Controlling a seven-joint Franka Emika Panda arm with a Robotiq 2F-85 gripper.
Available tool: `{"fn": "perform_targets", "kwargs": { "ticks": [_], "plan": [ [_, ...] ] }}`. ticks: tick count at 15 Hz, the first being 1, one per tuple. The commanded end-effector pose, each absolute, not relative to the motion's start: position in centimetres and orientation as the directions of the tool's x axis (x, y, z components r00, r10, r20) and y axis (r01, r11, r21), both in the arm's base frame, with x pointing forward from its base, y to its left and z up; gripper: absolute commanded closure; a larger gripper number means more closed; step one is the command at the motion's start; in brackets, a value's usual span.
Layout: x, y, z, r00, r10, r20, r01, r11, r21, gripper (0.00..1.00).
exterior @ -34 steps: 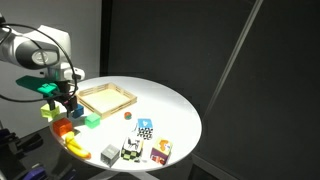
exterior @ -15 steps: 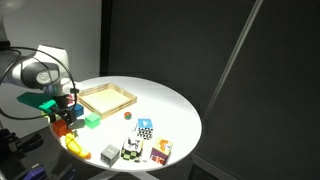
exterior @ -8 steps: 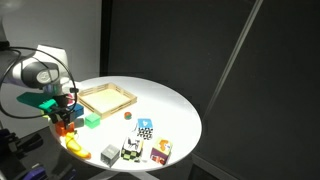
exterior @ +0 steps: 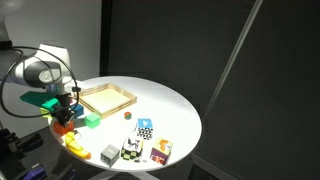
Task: Put the orange onto the green block
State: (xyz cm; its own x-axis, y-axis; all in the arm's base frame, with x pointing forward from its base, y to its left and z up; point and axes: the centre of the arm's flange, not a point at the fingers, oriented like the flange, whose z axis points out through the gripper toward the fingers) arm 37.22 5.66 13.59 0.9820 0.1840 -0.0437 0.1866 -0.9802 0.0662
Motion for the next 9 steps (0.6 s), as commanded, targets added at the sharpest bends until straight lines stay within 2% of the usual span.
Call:
{"fn": "perform_targets", "kwargs": {
  "ticks": [1,9],
  "plan": [
    [37.4,5.7,14.7,0.985,0.172,-0.028,0.174,-0.983,0.062,1.0],
    [37.7,5.6,17.3,0.985,0.175,-0.001,0.175,-0.983,0.052,0.97]
  ]
}}
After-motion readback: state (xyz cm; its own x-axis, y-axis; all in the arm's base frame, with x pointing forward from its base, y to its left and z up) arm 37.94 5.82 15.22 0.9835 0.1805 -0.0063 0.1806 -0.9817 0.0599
